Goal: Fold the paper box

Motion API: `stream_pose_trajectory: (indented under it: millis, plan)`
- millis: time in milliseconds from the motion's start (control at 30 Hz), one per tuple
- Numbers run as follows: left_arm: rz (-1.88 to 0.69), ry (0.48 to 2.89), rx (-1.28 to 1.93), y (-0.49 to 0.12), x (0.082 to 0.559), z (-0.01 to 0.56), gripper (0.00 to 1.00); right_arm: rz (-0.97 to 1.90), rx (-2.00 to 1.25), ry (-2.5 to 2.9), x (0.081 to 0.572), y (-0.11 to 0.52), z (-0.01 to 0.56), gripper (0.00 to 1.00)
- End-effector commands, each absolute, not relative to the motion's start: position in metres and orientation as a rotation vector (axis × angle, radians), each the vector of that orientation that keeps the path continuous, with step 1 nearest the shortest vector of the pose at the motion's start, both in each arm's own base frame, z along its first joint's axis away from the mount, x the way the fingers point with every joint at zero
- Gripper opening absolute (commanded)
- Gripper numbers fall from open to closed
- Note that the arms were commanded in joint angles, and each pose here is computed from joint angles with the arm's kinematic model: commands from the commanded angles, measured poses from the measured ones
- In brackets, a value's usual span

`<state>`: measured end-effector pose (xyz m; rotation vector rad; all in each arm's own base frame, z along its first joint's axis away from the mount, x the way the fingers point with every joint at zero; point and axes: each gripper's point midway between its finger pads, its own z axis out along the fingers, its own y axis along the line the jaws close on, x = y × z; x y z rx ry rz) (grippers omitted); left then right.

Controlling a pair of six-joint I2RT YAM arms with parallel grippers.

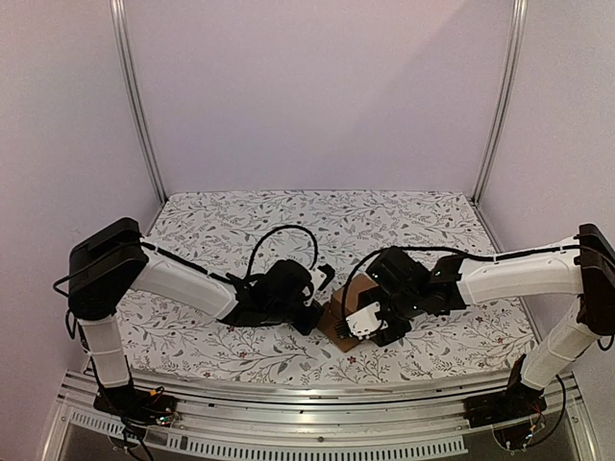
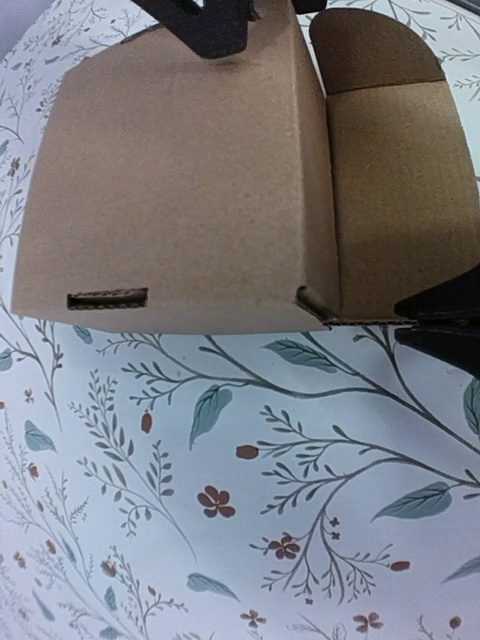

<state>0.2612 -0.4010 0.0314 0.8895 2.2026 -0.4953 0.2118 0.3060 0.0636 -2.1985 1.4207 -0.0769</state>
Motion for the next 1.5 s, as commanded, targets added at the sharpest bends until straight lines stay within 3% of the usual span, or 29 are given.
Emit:
stream_pose_trajectory:
  millis: [0, 1467]
  plan:
    - [-0.434, 2.165, 0.891, -0.397, 0.254, 0.045, 0.01, -0.095, -2.203, 1.424, 0.212, 0.303, 0.058, 0.74]
    - [-0.365, 2.121, 1.013, -0.415, 0.245, 0.038, 0.01, -0.009, -2.206, 1.520, 0.207, 0.313, 0.041, 0.57]
